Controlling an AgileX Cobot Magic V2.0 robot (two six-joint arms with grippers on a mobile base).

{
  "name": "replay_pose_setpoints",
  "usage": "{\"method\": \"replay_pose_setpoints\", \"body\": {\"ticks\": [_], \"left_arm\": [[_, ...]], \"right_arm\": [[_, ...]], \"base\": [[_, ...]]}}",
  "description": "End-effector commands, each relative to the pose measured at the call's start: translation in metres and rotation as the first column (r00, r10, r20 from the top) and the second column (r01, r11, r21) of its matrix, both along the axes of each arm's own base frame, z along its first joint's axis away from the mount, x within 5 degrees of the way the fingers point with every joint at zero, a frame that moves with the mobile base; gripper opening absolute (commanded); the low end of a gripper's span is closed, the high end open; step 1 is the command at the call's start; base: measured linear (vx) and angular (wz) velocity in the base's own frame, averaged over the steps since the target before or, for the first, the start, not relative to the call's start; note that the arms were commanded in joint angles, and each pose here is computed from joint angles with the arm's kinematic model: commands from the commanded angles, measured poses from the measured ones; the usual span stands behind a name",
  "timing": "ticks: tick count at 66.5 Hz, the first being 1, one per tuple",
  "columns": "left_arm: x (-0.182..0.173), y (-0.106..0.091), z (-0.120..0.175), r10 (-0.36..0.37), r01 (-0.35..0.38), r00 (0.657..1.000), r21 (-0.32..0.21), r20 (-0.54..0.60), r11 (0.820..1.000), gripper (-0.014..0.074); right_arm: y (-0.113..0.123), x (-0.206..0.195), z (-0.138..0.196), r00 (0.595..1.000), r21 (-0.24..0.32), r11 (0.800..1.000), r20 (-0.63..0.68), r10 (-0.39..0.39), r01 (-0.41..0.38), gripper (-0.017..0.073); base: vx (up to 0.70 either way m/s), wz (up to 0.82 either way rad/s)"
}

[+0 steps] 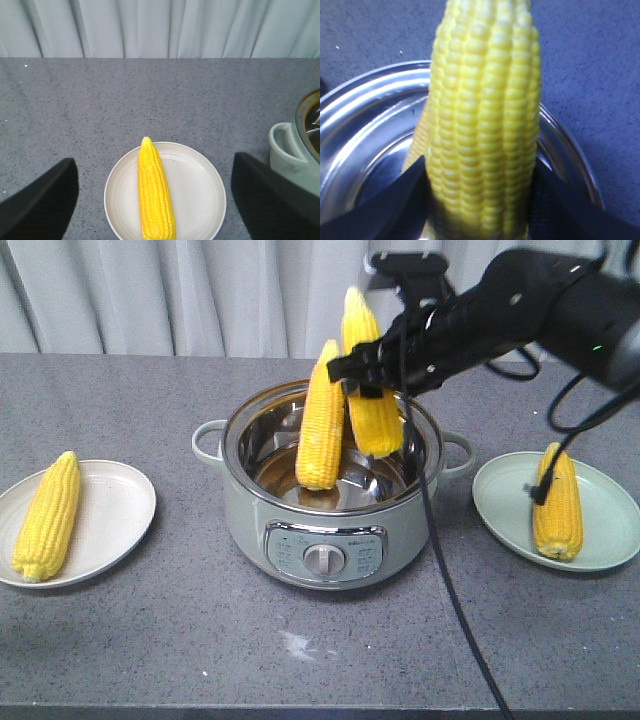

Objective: Distribute corn equally
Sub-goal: 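Lift the corn out of the pot and raise it high with the right gripper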

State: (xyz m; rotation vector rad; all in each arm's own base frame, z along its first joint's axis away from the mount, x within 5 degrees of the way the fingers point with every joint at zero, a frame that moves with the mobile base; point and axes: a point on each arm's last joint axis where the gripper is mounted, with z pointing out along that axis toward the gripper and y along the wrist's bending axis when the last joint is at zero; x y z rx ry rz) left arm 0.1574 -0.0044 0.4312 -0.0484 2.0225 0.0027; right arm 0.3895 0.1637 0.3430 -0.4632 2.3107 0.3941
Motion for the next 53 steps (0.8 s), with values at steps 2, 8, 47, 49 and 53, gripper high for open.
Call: {"method": "replay_pose_setpoints", "body": {"ticks": [2,8,47,49,53], "left_arm": [[0.0,0.0,0.013,-0.004,0.005,0.996,-0.009,0.092,1.0,0.0586],[0.0,0.0,0.013,-0.004,0.005,0.996,-0.009,0.092,1.0,0.0586],[0.0,-0.001,0.013,-0.004,0.005,0.996,-0.01,0.091,1.0,0.0586],[0.0,-0.001,0.013,-0.004,0.005,0.996,-0.01,0.091,1.0,0.0586],[0.0,-0.001,0.013,-0.004,0.005,0.996,-0.01,0.091,1.0,0.0586]], "right_arm": [[-0.016,-0.029,0.066,0.985,0.057,0.998,0.173,-0.019,0.009,0.0153],[-0.025,-0.049,0.088,0.98,0.051,0.998,0.198,-0.034,0.024,0.0153],[-0.087,-0.144,0.147,0.937,-0.097,0.965,0.277,-0.211,0.246,0.0161],[-0.089,-0.145,0.144,0.936,-0.102,0.961,0.273,-0.221,0.257,0.0162],[-0.092,-0.148,0.137,0.934,-0.116,0.954,0.269,-0.237,0.276,0.0162]], "base": [[0.0,0.0],[0.0,0.0],[0.0,0.0],[0.0,0.0],[0.0,0.0]]}}
